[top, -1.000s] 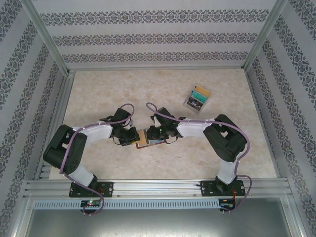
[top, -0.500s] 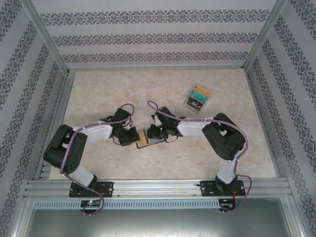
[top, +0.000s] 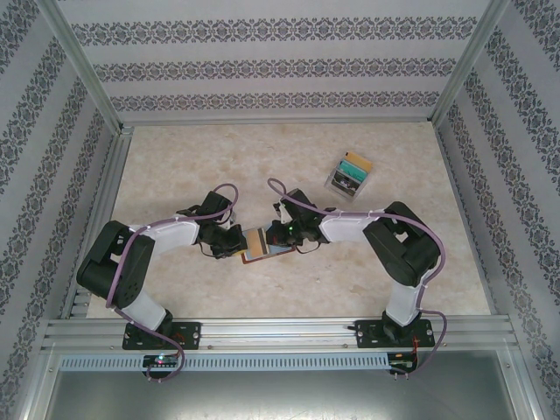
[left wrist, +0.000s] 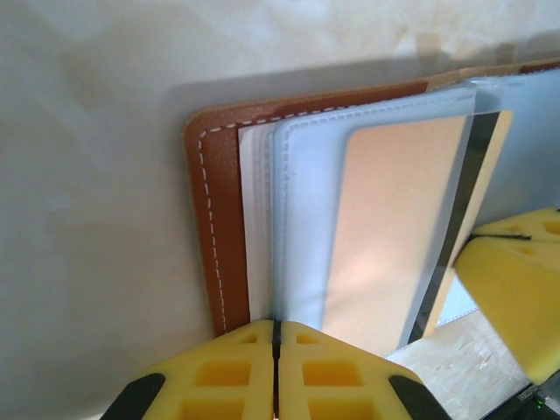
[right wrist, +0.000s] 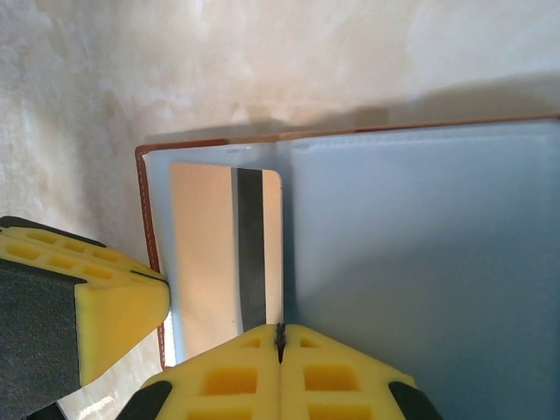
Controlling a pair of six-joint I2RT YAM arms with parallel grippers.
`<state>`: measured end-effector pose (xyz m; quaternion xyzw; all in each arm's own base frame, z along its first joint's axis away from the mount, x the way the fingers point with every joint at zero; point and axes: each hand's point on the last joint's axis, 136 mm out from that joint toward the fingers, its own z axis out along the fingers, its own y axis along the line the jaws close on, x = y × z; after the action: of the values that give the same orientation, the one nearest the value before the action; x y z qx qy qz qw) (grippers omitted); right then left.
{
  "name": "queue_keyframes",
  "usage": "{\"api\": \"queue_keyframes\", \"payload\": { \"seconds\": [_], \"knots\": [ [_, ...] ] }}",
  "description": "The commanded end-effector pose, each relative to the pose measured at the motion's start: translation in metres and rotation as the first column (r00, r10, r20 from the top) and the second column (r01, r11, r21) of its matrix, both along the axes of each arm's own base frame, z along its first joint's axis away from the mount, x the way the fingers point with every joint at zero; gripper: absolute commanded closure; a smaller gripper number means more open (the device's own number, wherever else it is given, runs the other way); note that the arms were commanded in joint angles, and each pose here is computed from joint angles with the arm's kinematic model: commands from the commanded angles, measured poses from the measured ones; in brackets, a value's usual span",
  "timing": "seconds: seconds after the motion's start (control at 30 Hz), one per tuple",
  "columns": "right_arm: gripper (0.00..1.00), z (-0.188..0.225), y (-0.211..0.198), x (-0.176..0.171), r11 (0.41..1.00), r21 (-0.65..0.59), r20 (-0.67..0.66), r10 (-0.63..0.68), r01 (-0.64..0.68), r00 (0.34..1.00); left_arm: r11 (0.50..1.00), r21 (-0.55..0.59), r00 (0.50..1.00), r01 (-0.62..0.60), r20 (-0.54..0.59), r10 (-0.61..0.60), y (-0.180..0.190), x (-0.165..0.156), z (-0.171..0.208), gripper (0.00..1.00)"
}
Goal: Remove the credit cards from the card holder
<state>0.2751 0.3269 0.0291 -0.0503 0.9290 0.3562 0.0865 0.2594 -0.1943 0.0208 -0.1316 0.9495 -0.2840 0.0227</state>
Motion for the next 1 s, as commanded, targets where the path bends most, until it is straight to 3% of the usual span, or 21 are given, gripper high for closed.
{"api": "queue_keyframes", "payload": {
  "seconds": [0.0,0.1,0.2,0.33,0.57,0.67,0.87,0.97],
  "knots": [
    [1.0,0.007,-0.007,0.003,1.0,-0.002,0.026,-0.006,0.006,1.0,1.0,0.03,1.0,0.01,-0.027,-0.009,0.004,-0.005,-0.009,0.93],
    [1.0,0.008,-0.003,0.003,1.0,0.006,0.026,0.006,-0.006,1.0,0.999,0.03,1.0,0.013,-0.025,-0.012,0.004,-0.005,-0.008,0.93],
    [0.84,0.006,0.003,0.003,1.0,0.01,0.023,0.02,-0.02,1.0,0.999,0.03,0.999,0.018,-0.03,-0.017,0.004,-0.005,-0.009,0.97],
    [0.77,0.0,0.005,0.002,1.0,0.002,0.017,0.029,-0.029,0.999,0.999,0.031,0.999,0.02,-0.034,-0.019,0.003,-0.005,-0.009,0.99],
    [0.75,-0.007,0.01,-0.002,0.999,0.01,-0.002,0.04,-0.04,0.999,0.999,0.026,0.999,0.026,-0.043,-0.025,0.002,-0.006,-0.011,1.0],
    [0.76,-0.009,0.012,-0.003,0.999,0.017,-0.008,0.042,-0.042,0.999,0.999,0.023,0.999,0.029,-0.042,-0.028,0.0,-0.006,-0.011,1.0],
    [0.98,-0.01,0.004,-0.002,1.0,0.006,-0.006,0.025,-0.025,1.0,0.999,0.024,0.999,0.032,-0.04,-0.031,0.001,-0.006,-0.01,1.0],
    [1.0,-0.008,-0.008,0.0,1.0,-0.005,0.011,0.002,-0.002,1.0,0.999,0.028,0.999,0.034,-0.037,-0.033,0.002,-0.007,-0.009,1.0]
  ]
}}
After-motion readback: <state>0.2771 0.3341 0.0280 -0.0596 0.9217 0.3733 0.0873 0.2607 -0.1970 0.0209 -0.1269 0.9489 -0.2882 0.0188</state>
